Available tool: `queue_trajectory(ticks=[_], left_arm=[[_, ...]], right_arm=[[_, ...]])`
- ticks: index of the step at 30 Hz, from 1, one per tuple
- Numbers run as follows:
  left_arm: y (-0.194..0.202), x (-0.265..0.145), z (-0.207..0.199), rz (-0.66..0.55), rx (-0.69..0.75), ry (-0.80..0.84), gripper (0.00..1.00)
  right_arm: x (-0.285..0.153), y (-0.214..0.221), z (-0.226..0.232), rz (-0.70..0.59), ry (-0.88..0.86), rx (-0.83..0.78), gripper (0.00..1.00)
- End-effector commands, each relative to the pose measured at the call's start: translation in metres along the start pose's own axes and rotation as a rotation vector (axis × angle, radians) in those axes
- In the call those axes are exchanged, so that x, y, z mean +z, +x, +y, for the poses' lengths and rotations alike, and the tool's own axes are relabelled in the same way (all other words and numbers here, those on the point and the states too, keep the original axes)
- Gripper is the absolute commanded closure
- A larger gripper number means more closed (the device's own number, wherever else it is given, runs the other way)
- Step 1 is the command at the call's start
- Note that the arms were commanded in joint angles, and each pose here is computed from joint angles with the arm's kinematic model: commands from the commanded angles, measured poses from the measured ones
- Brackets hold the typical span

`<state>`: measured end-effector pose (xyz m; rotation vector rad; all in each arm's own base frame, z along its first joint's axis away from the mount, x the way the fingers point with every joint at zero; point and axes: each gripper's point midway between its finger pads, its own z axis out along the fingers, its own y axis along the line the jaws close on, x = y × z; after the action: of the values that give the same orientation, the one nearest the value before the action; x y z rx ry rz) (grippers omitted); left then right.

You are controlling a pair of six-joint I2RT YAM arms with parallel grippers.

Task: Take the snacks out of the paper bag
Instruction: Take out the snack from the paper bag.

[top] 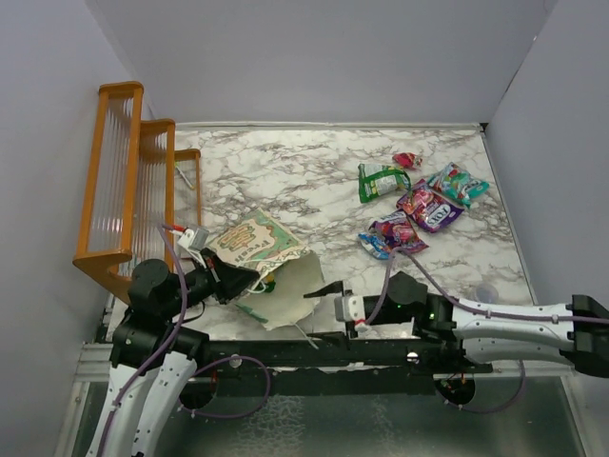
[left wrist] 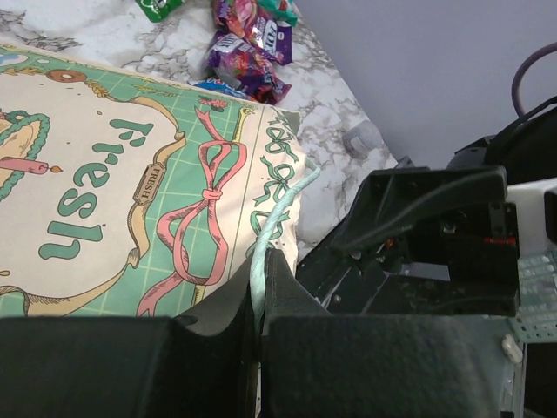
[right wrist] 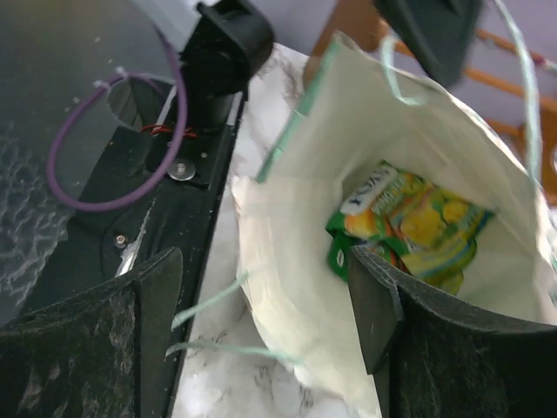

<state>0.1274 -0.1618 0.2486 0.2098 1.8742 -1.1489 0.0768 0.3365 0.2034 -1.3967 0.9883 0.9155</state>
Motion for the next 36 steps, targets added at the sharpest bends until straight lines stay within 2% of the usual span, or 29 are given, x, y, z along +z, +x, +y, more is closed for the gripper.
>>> queue_trajectory(ticks=[1, 4, 12, 17, 22, 29, 36], left_arm=[[0.002, -0.009, -0.018, -0.007, 0.059, 0.084, 1.00], [0.003, -0.015, -0.019, -0.020, 0.078, 0.069, 1.00], [0.004, -0.030, -0.007, -0.055, 0.124, -0.040, 1.00], [-0.003, -0.022, -0.005, -0.094, 0.071, -0.027, 1.00], [-0.014, -0.026, 0.001, -0.156, 0.040, -0.092, 1.00], [-0.010, -0.020, -0.003, -0.176, 0.005, -0.025, 1.00], [-0.008, -0.022, -0.009, -0.176, 0.024, 0.010, 1.00]], right_arm=[[0.030, -0.013, 0.014, 0.007, -0.060, -0.279, 0.24], [0.048, -0.004, 0.011, 0.065, -0.038, -0.370, 0.25], [0.089, 0.020, -0.019, 0.160, 0.078, -0.493, 0.29], [0.112, 0.041, -0.026, 0.216, 0.115, -0.505, 0.36], [0.129, 0.054, -0.032, 0.254, 0.147, -0.496, 0.36], [0.140, 0.078, -0.053, 0.368, 0.237, -0.519, 0.36], [0.145, 0.102, -0.058, 0.375, 0.214, -0.510, 0.37]])
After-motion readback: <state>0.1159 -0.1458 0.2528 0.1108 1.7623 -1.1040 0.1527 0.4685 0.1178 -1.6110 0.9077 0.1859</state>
